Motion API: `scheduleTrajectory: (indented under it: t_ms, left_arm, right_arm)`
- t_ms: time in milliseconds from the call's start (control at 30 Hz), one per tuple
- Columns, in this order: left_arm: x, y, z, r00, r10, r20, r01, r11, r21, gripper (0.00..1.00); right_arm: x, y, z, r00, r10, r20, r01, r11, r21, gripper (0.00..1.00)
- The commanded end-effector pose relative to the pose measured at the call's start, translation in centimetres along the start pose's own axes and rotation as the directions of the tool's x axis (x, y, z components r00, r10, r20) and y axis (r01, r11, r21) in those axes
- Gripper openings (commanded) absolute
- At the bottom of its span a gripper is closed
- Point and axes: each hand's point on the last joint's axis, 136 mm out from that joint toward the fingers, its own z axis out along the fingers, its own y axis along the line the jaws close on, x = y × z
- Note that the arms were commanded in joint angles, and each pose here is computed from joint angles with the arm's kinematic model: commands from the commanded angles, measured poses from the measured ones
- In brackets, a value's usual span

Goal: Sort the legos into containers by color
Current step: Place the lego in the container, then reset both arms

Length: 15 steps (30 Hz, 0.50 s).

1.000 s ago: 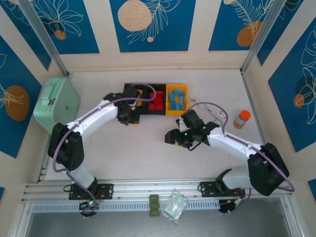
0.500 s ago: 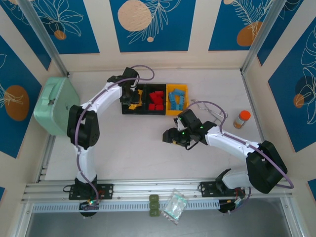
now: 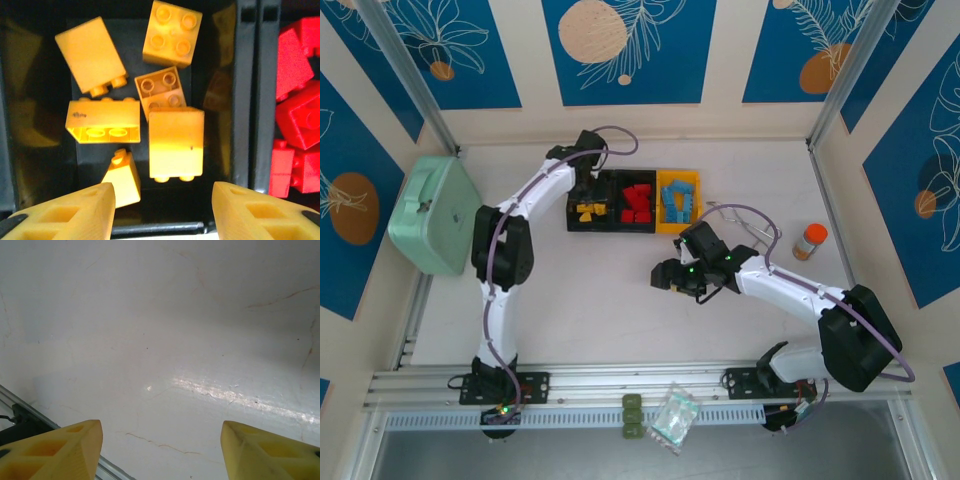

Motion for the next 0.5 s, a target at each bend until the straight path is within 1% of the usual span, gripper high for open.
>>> scheduleTrajectory:
  t_ms: [0, 200, 333, 433, 467]
  left_arm:
    - [0.2, 0.7, -4.1, 0.998, -0.014, 0.063, 0.013, 1.000, 0.015, 0.55]
    - [3.5, 0.8, -6.8, 0.992, -0.031, 0.120, 0.018, 0.995, 0.103, 0.59]
    - [6.1, 1.2, -7.5, 0.988, -0.038, 0.149, 0.016, 0.989, 0.147, 0.60]
    - [7.9, 2.0, -7.7, 0.983, -0.053, 0.175, 0.025, 0.987, 0.157, 0.61]
    - [8.4, 2.3, -7.8, 0.981, -0.057, 0.187, 0.028, 0.987, 0.158, 0.62]
  right_arm:
    - [-0.9, 0.5, -0.6, 0.999, -0.024, 0.025, 0.024, 1.000, 0.019, 0.65]
    - [-2.9, 0.5, -1.6, 0.996, -0.057, 0.069, 0.055, 0.998, 0.027, 0.69]
    - [-4.6, 0.4, -2.6, 0.990, -0.088, 0.113, 0.084, 0.996, 0.042, 0.73]
    - [-6.3, 0.5, -3.4, 0.982, -0.104, 0.155, 0.098, 0.994, 0.047, 0.76]
    - [-6.9, 0.6, -3.7, 0.979, -0.110, 0.170, 0.104, 0.994, 0.047, 0.77]
